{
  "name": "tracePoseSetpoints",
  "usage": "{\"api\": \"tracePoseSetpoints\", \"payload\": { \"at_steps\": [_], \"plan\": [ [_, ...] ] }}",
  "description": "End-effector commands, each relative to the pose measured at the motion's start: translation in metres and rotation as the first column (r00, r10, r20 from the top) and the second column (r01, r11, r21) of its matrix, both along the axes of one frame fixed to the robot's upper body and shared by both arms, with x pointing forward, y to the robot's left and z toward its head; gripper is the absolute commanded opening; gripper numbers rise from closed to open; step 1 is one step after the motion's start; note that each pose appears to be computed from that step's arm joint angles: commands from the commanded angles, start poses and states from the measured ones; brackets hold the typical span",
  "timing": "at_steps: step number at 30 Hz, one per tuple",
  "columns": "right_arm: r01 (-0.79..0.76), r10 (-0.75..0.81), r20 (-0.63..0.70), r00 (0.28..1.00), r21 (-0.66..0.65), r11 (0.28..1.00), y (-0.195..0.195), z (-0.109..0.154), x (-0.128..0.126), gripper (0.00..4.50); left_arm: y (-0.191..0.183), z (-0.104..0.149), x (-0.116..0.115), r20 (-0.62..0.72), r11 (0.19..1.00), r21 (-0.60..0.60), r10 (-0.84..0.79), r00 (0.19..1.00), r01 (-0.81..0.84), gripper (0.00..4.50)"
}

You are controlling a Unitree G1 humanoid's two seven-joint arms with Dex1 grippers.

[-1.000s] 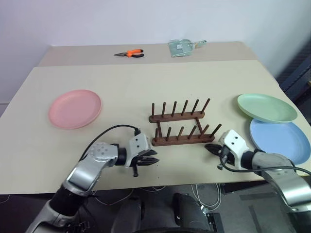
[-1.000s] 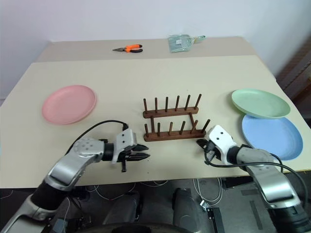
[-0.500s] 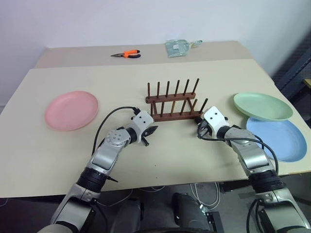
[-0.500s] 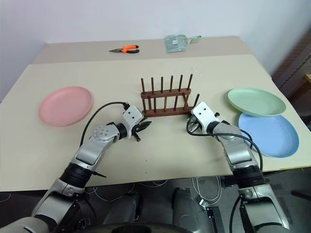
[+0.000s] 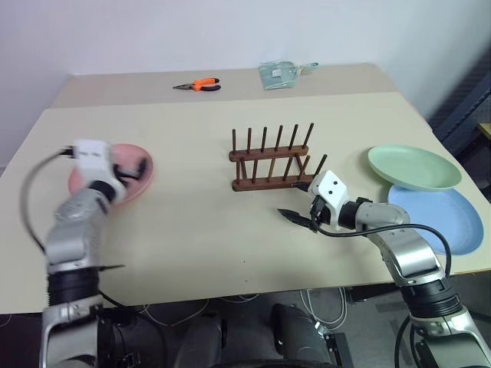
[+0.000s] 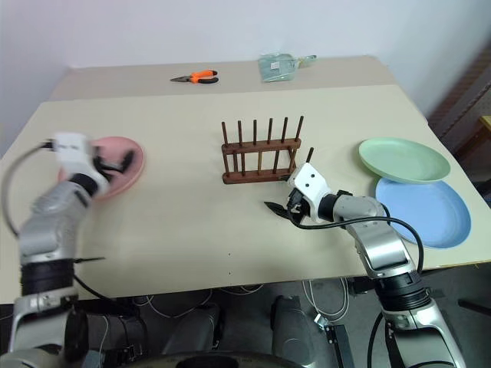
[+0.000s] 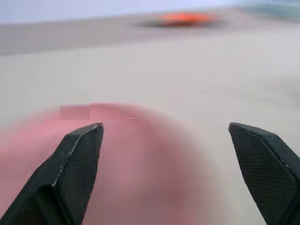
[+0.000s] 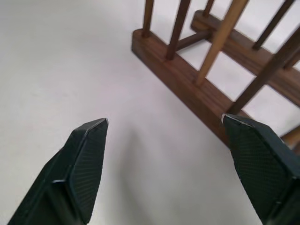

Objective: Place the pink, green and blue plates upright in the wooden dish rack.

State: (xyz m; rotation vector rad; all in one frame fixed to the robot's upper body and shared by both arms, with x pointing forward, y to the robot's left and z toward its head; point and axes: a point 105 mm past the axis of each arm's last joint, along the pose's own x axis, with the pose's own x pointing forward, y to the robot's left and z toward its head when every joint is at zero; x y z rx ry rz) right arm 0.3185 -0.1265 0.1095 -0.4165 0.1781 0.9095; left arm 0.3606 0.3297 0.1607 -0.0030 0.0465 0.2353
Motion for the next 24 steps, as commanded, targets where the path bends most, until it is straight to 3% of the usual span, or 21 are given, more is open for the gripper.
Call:
{"api": "tracePoseSetpoints", "payload": {
  "at_steps": [1, 3, 8, 11, 16, 18, 21, 24],
  "plan": [
    [-0.026, 0.027, 0.041, 0.999, -0.019, 0.999, 0.006, 0.006, 0.003, 4.08, 0.036, -0.003, -0.017, -0.029, 0.969, -0.122, 0.210, 0.977, -0.212, 4.50],
    [-0.021, 0.022, 0.050, 0.999, -0.025, 0.999, 0.005, 0.006, 0.006, 4.08, 0.050, -0.017, -0.031, -0.094, 0.930, -0.192, 0.300, 0.949, -0.313, 4.50],
    [-0.011, 0.013, 0.089, 0.996, -0.029, 1.000, 0.007, 0.009, 0.011, 4.08, 0.037, -0.052, -0.040, -0.229, 0.889, -0.351, 0.222, 0.948, -0.293, 4.50],
    [-0.007, 0.009, 0.108, 0.994, -0.021, 1.000, 0.007, 0.013, 0.013, 4.15, 0.040, -0.060, -0.043, -0.251, 0.852, -0.404, 0.247, 0.936, -0.333, 3.67],
    [0.005, -0.006, 0.143, 0.990, 0.013, 1.000, 0.003, 0.028, 0.016, 4.15, 0.027, -0.040, -0.029, -0.151, 0.855, -0.453, 0.204, 0.967, -0.251, 1.16],
    [-0.009, 0.003, 0.152, 0.988, 0.035, 0.999, 0.003, 0.039, 0.015, 4.50, 0.017, -0.026, -0.021, -0.090, 0.884, -0.429, 0.160, 0.983, -0.183, 0.13],
    [-0.033, 0.025, 0.214, 0.977, 0.034, 0.999, 0.008, 0.059, 0.016, 4.50, -0.004, 0.000, -0.005, 0.017, 0.924, -0.376, 0.089, 0.996, -0.076, 0.05],
    [-0.075, 0.085, 0.370, 0.925, -0.042, 0.996, 0.022, 0.091, 0.017, 4.50, -0.044, 0.046, 0.012, 0.178, 0.947, -0.304, -0.049, 0.983, 0.102, 0.05]
  ]
}}
